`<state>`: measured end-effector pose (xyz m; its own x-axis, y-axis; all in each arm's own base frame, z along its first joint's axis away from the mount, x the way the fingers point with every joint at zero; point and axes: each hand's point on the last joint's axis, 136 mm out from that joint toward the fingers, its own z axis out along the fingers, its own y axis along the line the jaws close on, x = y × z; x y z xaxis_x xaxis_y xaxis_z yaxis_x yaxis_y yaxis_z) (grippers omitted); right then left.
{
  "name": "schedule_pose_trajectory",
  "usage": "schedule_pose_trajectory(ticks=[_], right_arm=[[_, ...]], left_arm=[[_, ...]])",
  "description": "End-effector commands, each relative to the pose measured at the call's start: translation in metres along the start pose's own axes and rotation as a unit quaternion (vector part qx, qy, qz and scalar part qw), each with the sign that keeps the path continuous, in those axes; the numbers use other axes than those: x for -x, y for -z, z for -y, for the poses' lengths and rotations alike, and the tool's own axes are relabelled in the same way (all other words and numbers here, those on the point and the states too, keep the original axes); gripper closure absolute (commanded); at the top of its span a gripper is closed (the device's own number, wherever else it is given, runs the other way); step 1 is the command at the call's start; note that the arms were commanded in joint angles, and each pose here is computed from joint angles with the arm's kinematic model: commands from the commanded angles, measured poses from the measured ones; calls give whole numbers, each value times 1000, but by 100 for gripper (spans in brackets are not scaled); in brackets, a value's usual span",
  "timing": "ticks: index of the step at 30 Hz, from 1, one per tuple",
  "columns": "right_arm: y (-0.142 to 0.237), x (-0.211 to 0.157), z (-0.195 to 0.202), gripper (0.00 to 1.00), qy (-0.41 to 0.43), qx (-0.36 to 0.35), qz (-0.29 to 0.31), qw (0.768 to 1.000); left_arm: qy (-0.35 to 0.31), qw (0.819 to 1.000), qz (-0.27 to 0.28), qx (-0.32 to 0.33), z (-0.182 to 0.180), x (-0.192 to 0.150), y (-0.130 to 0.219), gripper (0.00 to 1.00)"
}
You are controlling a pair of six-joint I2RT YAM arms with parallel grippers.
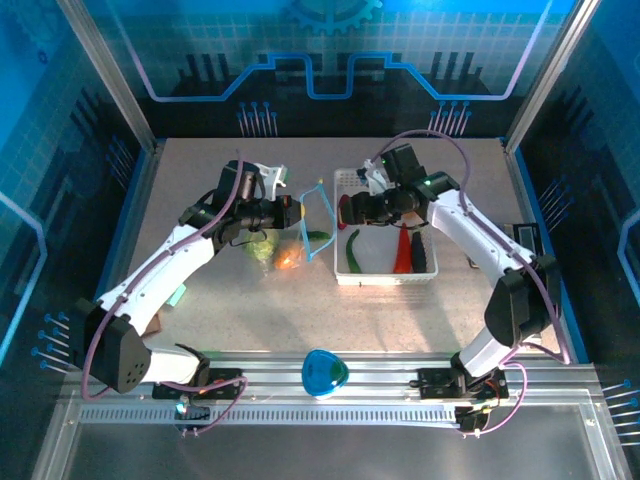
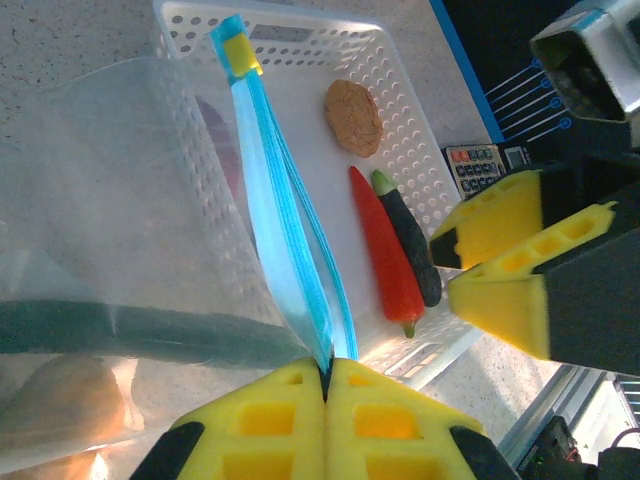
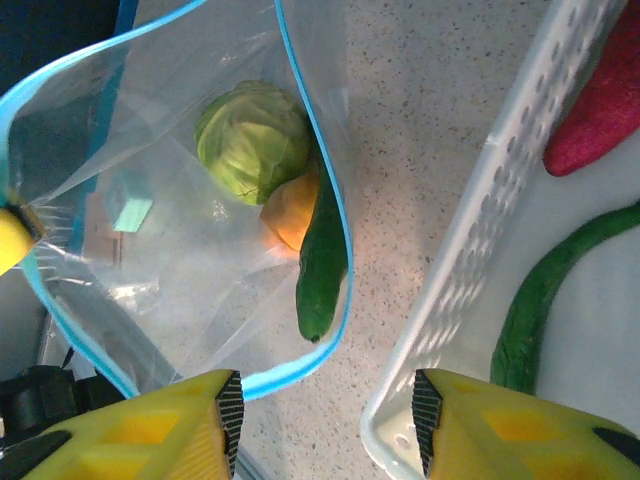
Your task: Place the food in the zip-top bag and seal the zipper
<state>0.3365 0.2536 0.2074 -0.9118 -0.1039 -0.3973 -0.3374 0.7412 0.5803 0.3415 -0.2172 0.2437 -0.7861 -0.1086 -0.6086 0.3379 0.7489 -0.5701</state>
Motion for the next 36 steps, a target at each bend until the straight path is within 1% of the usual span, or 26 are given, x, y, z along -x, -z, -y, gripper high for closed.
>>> schedule_pose_trajectory(ticks=[1, 3, 5, 8, 12, 16, 20, 23, 27, 34, 36], right_arm=[[-5, 10, 9, 49, 13, -39, 26, 999], [5, 16, 42, 45, 24, -136, 44, 989], [11, 15, 63, 41, 21, -183, 34, 982], [8, 5, 77, 38, 12, -196, 7, 980], [-6, -17, 89, 38, -3, -199, -25, 980], [-18, -38, 106, 35, -26, -213, -58, 975], [-8, -52, 140, 35, -50, -308, -78, 947], [-4, -65, 160, 35, -60, -352, -95, 929], [-7, -81, 175, 35, -79, -365, -114, 921], [-6, -95, 188, 35, -95, -381, -129, 911], [-6, -96, 189, 35, -97, -379, -128, 911]], left_arm=[[1, 1000, 3, 3, 1, 7, 4, 100], [-1, 1000, 0, 11, -1, 6, 5, 100], [-3, 1000, -2, 19, -4, 3, 5, 100], [-5, 1000, -4, 25, -7, 1, 7, 100], [-6, 1000, -4, 24, -6, 1, 9, 99], [-7, 1000, -7, 26, -7, 1, 8, 94], [-6, 1000, -10, 26, -9, 0, 6, 90], [-6, 1000, -11, 28, -11, -2, 4, 89], [-5, 999, -14, 31, -15, -4, 3, 89], [-3, 999, -17, 33, -19, -6, 2, 89], [-2, 999, -17, 34, -21, -6, 2, 89]])
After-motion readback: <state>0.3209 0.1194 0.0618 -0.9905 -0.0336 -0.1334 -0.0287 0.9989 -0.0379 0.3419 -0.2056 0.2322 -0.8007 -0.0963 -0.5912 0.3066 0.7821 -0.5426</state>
